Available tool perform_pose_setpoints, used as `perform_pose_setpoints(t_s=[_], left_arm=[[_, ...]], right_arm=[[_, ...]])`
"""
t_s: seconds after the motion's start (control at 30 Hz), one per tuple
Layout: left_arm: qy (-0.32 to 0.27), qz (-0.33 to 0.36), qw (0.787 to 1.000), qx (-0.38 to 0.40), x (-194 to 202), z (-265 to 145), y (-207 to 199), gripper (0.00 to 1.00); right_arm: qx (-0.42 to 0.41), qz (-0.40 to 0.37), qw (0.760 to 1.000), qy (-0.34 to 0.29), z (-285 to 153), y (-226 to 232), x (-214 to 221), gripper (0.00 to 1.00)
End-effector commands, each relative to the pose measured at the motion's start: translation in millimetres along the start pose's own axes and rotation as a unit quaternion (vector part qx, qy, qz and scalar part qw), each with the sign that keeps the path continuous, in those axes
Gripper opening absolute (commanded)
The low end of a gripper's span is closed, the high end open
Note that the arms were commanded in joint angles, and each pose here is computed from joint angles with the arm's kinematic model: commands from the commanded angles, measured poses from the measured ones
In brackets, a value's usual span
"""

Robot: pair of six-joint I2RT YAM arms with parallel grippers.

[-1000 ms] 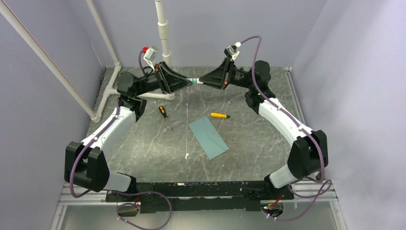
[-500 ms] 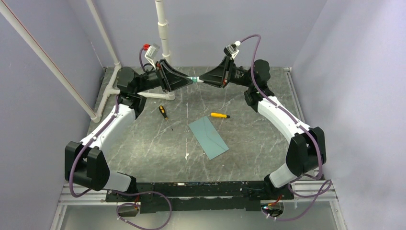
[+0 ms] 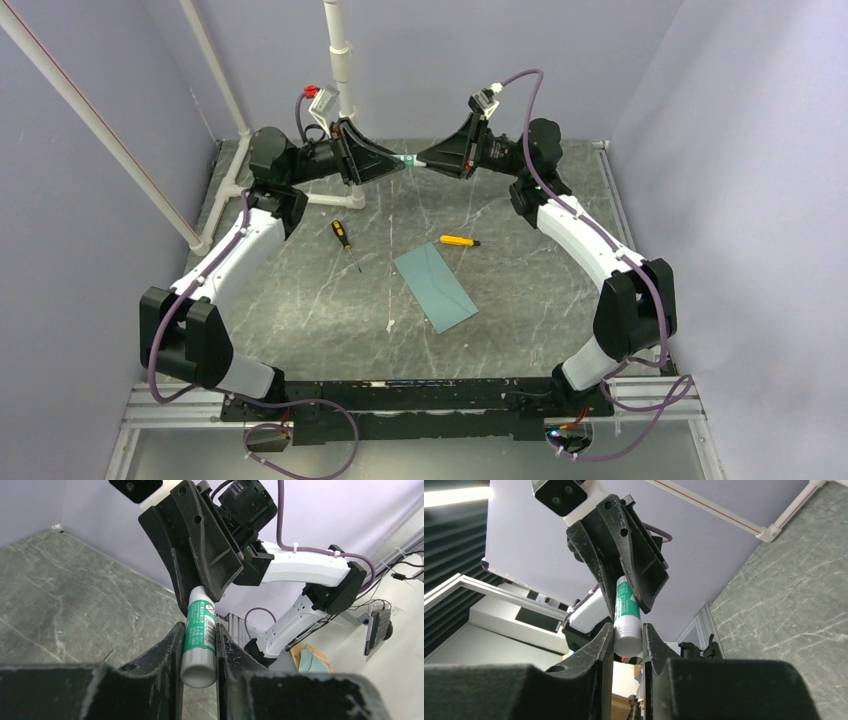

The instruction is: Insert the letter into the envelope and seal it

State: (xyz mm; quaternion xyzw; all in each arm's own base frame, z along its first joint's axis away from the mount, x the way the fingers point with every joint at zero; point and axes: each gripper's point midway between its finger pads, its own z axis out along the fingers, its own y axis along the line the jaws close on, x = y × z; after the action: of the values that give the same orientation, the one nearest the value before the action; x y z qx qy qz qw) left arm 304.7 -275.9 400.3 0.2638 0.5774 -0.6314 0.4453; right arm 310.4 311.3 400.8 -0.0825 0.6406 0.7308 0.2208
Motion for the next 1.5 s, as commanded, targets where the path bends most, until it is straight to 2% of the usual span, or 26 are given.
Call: perform_pose_setpoints(t_s=[0.0,0.1,0.2,0.27,0.33,0.4,0.5,0.63,0.73,0.77,0.9,1.2,1.33,1.47], left_arm=[[0.099,-0.061,0.992,0.045,63,34,-18,0.02],[0.082,-0.060,0.995,-0.004,53,19,-4,0.02],[0.053,-0.078,0.994,-0.051,47,-6,17,0.02],[0.037,-0.096,0.992,-0.077,46,-23,30,0.02],[0.029,-0.118,0.987,-0.108,53,-37,42,0.02],[0.021,-0.144,0.978,-0.150,63,-51,56,0.02],[0.015,-0.180,0.960,-0.216,82,-76,80,0.03],[0.045,-0.263,0.915,-0.304,123,-108,111,0.02],[0.104,-0.346,0.888,-0.283,159,-112,115,0.03],[0.128,-0.383,0.870,-0.283,172,-114,116,0.03],[0.153,-0.451,0.823,-0.309,207,-123,131,0.02],[0.157,-0.501,0.771,-0.360,238,-130,178,0.11],[0.170,-0.513,0.745,-0.391,249,-137,194,0.22],[0.166,-0.521,0.733,-0.404,253,-138,208,0.29]], right_arm=[[-0.040,-0.021,0.998,0.044,31,35,32,0.00],[-0.009,-0.017,1.000,0.008,3,20,15,0.01],[0.054,-0.022,0.998,-0.035,-27,-9,-1,0.28],[0.111,-0.018,0.992,-0.060,-48,-32,-10,0.54],[0.168,0.006,0.982,-0.088,-71,-60,-12,0.68],[0.214,0.035,0.970,-0.113,-92,-88,-13,0.74],[0.279,0.073,0.947,-0.139,-118,-128,-7,0.76],[0.321,0.085,0.933,-0.141,-130,-152,4,0.76],[0.334,0.094,0.928,-0.135,-134,-163,10,0.75],[0.333,0.096,0.928,-0.135,-134,-164,10,0.75],[0.326,0.107,0.930,-0.129,-132,-168,13,0.73],[0.329,0.119,0.929,-0.121,-134,-173,21,0.71],[0.328,0.122,0.929,-0.119,-134,-174,24,0.71],[0.324,0.127,0.930,-0.117,-134,-176,27,0.70]])
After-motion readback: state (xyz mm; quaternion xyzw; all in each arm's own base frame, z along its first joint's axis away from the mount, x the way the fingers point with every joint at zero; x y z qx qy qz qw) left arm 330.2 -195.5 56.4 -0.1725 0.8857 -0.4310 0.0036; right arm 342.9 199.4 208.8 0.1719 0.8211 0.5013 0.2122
